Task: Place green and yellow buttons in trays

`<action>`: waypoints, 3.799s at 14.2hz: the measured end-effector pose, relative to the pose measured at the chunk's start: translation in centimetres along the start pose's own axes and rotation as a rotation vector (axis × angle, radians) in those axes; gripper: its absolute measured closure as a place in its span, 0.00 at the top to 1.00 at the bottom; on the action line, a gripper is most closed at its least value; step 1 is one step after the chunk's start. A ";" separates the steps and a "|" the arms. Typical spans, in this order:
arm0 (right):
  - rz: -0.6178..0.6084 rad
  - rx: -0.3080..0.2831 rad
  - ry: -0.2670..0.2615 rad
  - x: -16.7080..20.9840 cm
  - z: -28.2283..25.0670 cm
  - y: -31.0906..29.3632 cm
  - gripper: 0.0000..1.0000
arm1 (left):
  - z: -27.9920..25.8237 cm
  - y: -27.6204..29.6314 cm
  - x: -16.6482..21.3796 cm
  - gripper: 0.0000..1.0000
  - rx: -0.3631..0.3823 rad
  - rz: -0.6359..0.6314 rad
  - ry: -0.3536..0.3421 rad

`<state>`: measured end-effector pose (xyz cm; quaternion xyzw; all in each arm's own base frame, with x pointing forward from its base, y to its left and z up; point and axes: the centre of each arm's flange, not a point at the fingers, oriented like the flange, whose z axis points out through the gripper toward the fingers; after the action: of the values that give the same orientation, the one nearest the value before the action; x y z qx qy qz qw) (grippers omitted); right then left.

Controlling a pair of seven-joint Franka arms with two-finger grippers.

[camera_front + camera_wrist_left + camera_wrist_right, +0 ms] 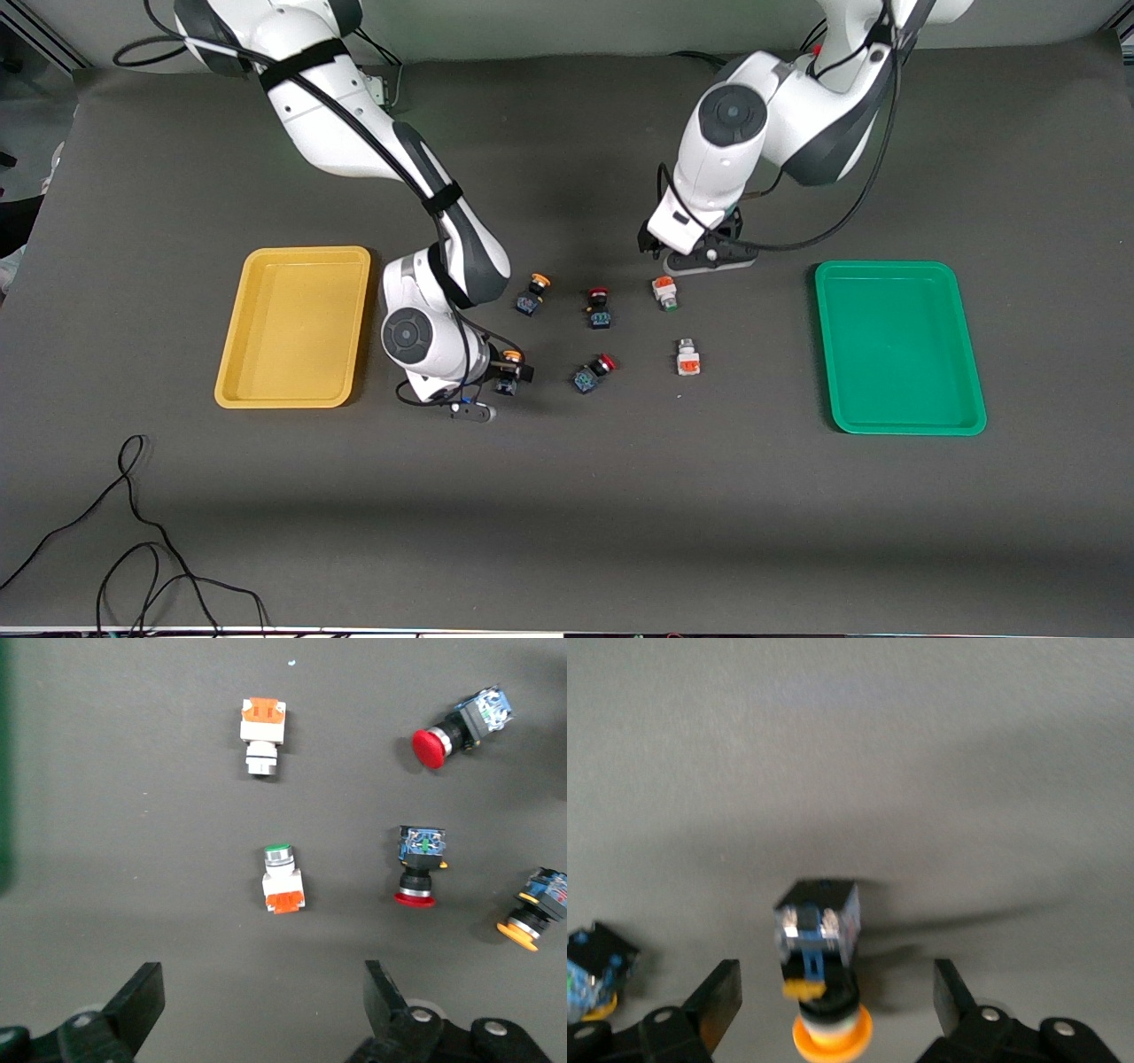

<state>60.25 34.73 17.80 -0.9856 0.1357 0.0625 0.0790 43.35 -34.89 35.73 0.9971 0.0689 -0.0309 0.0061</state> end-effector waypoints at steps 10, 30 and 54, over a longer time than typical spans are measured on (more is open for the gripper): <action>-0.002 -0.018 -0.023 3.4 -4.8 1.7 0.33 | 16.0 0.6 0.3 1.00 0.039 -0.052 -0.010; -0.224 -0.022 -0.172 9.1 -13.2 43.8 0.33 | 13.1 1.7 2.0 0.41 0.029 -0.138 0.020; 0.165 -0.184 -0.113 -14.0 -7.2 -1.0 1.00 | 12.8 -34.1 17.7 0.41 0.051 0.145 -0.025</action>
<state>47.84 38.02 26.98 -0.9691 0.2054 0.1366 -0.0093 55.37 1.07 21.56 0.9989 -0.0042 -0.0445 -0.0163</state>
